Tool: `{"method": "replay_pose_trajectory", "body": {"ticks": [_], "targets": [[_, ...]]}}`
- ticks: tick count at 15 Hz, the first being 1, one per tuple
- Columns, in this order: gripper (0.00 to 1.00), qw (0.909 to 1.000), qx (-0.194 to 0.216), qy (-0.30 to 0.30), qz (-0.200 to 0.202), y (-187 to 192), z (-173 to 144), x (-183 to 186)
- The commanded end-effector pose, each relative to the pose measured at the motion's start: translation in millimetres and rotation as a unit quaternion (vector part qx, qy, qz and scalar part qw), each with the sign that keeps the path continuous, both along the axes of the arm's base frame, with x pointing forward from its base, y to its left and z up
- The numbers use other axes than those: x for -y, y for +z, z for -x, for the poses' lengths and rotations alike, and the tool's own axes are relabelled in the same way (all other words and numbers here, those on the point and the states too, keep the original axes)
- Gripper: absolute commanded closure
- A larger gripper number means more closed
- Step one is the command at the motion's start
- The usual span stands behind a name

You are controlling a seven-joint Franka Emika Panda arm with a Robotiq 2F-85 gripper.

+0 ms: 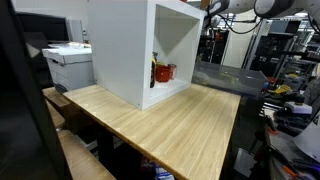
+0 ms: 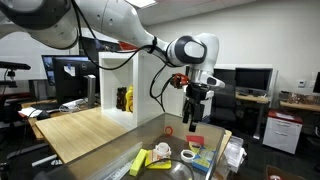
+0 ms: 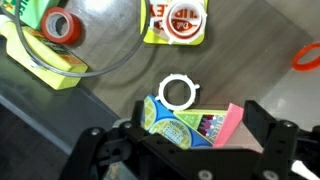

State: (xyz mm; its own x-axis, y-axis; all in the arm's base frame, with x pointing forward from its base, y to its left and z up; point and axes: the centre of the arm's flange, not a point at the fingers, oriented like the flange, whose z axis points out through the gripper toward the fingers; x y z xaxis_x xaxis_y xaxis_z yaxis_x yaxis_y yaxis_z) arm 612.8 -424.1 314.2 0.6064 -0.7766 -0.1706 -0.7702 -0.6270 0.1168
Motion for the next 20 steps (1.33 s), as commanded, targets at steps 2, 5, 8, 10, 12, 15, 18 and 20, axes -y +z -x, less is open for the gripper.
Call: {"method": "replay_pose_trajectory", "body": {"ticks": [2,5,8,10,12,15,18,20], "targets": [[0.0,0.9989,-0.009,-0.044,0.009,-64.1,-29.1,1.0],[0.0,0.9984,-0.008,-0.055,0.009,-96.5,-23.3,-12.4],[0.0,0.9976,-0.011,-0.055,0.04,-125.0,-4.2,-27.8],[0.0,0.9974,-0.013,-0.036,0.06,-132.8,5.6,-35.0],[0.0,0.9967,-0.011,-0.025,0.076,-137.3,11.0,-41.2],[0.0,0.9939,-0.013,0.009,0.109,-148.1,15.9,-51.2],[0.0,0.9886,0.01,0.055,0.14,-170.9,30.4,-59.7],[0.0,0.9805,0.085,0.102,0.144,-164.2,59.2,-42.3]]}}
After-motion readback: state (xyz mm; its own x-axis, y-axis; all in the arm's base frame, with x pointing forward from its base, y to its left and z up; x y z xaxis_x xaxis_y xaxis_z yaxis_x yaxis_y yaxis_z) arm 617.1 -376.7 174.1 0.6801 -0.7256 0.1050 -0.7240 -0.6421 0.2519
